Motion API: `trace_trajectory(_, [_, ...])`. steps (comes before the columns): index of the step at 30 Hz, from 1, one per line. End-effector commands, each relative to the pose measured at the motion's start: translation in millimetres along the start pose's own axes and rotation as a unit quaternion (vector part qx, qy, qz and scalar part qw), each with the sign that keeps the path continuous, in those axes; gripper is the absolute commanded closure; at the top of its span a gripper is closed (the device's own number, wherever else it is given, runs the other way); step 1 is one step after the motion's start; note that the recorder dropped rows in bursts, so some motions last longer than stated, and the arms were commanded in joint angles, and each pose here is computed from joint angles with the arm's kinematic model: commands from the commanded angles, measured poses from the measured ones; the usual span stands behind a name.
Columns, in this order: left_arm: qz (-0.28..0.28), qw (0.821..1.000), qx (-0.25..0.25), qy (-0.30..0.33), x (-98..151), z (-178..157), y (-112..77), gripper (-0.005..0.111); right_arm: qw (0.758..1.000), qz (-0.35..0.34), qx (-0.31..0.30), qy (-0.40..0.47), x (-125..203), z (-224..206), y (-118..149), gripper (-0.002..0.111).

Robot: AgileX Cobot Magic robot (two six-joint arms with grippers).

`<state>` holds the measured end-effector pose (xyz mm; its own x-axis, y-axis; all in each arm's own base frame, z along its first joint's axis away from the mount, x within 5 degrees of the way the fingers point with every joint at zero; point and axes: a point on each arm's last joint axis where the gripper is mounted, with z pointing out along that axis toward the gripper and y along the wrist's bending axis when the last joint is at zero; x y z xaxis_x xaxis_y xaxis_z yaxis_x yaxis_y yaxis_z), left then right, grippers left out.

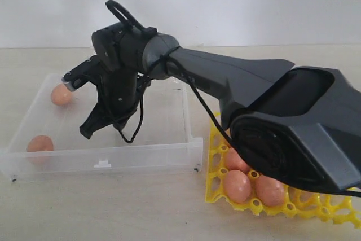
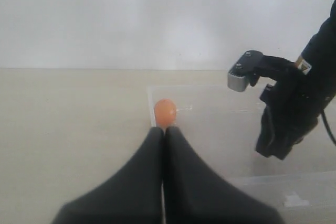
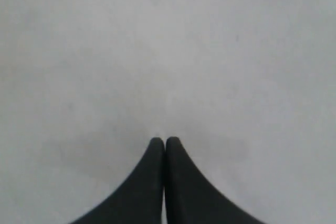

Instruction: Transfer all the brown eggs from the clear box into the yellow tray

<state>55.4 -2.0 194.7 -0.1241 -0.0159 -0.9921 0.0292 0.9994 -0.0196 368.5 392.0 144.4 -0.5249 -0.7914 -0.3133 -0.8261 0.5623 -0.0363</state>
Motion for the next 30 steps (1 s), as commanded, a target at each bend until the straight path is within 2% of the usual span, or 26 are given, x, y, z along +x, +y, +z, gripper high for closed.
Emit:
trace_trajectory(1, [0.002,1.0,0.005,-0.001,0.4,0.5,-0.5,0.111,1.0,0.004,0.011,0.022,1.7,-38.4,-3.8,0.109])
trace_trajectory(9, [0.002,1.0,0.005,-0.001,0.4,0.5,-0.5,0.111,0.998,0.047,0.01,0.029,14.7,-73.8,-0.9,0.109])
trace_trajectory(13, [0.002,1.0,0.005,-0.001,0.4,0.5,-0.5,0.111,0.995,0.042,0.02,0.089,45.1,-70.7,1.0,0.109])
trace_trajectory(19, [0.002,1.0,0.005,-0.001,0.4,0.5,-0.5,0.111,0.978,0.011,0.098,0.186,95.8,-59.1,-8.6,0.109])
trace_trajectory(25, [0.002,1.0,0.005,-0.001,0.4,0.5,-0.5,0.111,0.967,0.009,0.083,0.24,126.4,-46.8,-1.6,0.109])
trace_trajectory(30, [0.002,1.0,0.005,-0.001,0.4,0.5,-0.5,0.111,0.964,0.014,0.081,0.251,143.1,-60.5,1.7,0.109])
